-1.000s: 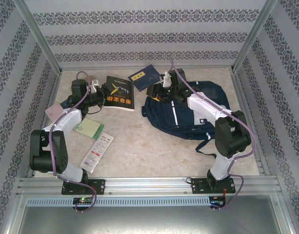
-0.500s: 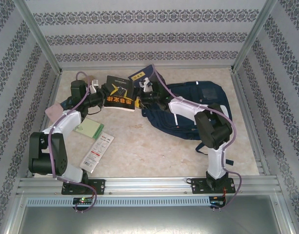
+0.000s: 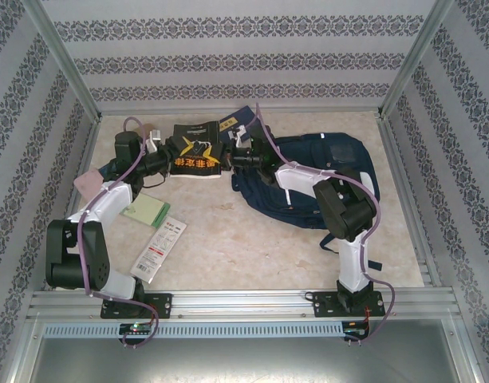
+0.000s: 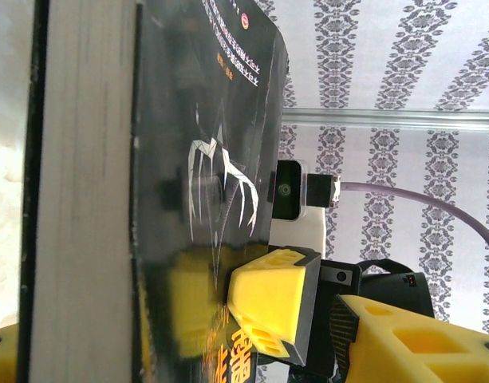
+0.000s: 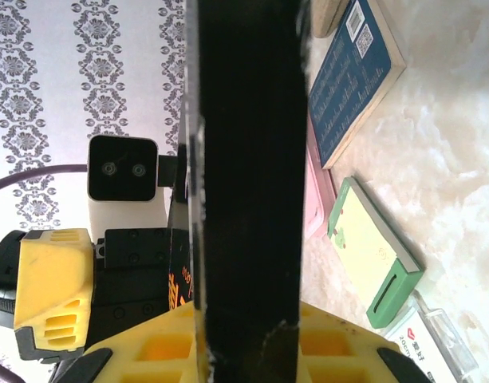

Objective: Pack the student bag
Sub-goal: Pass the book, then open the student bag at the middle-right of the table, then place the book in the student bag, then close the student bag at the middle-right of the table, then move the book to the center of the table, then rotate the book at the center of the table.

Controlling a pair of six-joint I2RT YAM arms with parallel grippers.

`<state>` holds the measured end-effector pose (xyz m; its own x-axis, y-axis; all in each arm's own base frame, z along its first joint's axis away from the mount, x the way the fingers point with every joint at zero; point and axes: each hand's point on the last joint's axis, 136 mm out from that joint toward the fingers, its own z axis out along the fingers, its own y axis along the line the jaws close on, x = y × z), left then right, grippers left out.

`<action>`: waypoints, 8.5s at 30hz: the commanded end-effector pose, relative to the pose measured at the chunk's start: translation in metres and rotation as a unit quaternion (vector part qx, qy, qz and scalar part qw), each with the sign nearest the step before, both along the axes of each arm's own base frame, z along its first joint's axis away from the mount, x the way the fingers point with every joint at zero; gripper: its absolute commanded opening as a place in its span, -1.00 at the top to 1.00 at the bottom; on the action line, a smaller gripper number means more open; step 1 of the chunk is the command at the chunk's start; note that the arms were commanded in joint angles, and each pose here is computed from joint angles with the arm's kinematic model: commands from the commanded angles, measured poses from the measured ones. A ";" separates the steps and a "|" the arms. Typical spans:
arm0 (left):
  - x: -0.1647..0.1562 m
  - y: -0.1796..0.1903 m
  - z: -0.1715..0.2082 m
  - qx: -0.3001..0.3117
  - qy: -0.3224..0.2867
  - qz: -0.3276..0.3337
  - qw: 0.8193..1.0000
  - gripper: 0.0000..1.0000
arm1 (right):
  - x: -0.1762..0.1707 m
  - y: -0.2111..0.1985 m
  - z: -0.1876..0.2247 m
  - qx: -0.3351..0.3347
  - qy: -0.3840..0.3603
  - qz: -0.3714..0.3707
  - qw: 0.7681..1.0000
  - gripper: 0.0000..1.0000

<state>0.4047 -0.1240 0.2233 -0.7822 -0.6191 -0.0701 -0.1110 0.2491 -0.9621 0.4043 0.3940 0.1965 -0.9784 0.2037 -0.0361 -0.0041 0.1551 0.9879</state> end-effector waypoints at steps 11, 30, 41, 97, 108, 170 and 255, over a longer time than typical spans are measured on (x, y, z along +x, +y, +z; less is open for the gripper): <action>0.003 0.005 0.030 0.037 -0.058 -0.025 0.997 -0.67 | 0.018 -0.036 0.026 0.005 -0.042 -0.038 0.998 1.00; 0.002 0.001 0.021 0.014 -0.048 -0.031 0.998 0.23 | 0.002 0.005 0.030 0.013 -0.056 0.025 0.998 1.00; -0.003 0.003 0.021 0.022 -0.049 -0.027 0.998 1.00 | 0.003 -0.049 -0.006 -0.128 -0.060 -0.018 0.990 0.14; 0.019 -0.145 0.001 0.012 -0.114 -0.064 0.991 1.00 | 0.002 -0.204 0.140 -0.285 -0.178 -0.118 0.934 1.00; 0.023 -0.254 -0.017 -0.011 -0.114 -0.137 0.984 1.00 | -0.001 -0.201 0.146 -0.259 -0.168 -0.119 0.944 1.00; 0.022 -0.117 -0.044 0.345 -0.052 -0.081 0.934 -0.04 | -0.048 -0.269 -0.025 -0.389 -0.063 -0.076 0.916 0.85; -0.048 0.028 -0.181 0.305 0.208 0.087 0.925 0.12 | -0.030 0.021 -0.166 -0.452 -0.125 0.151 0.870 0.36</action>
<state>0.3411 -0.0903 0.0383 -0.7214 -0.6773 -0.1444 -0.5479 0.6857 -0.4791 0.4143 0.4058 0.0320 -0.9083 -0.2529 -0.3332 -0.3812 0.8285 0.4102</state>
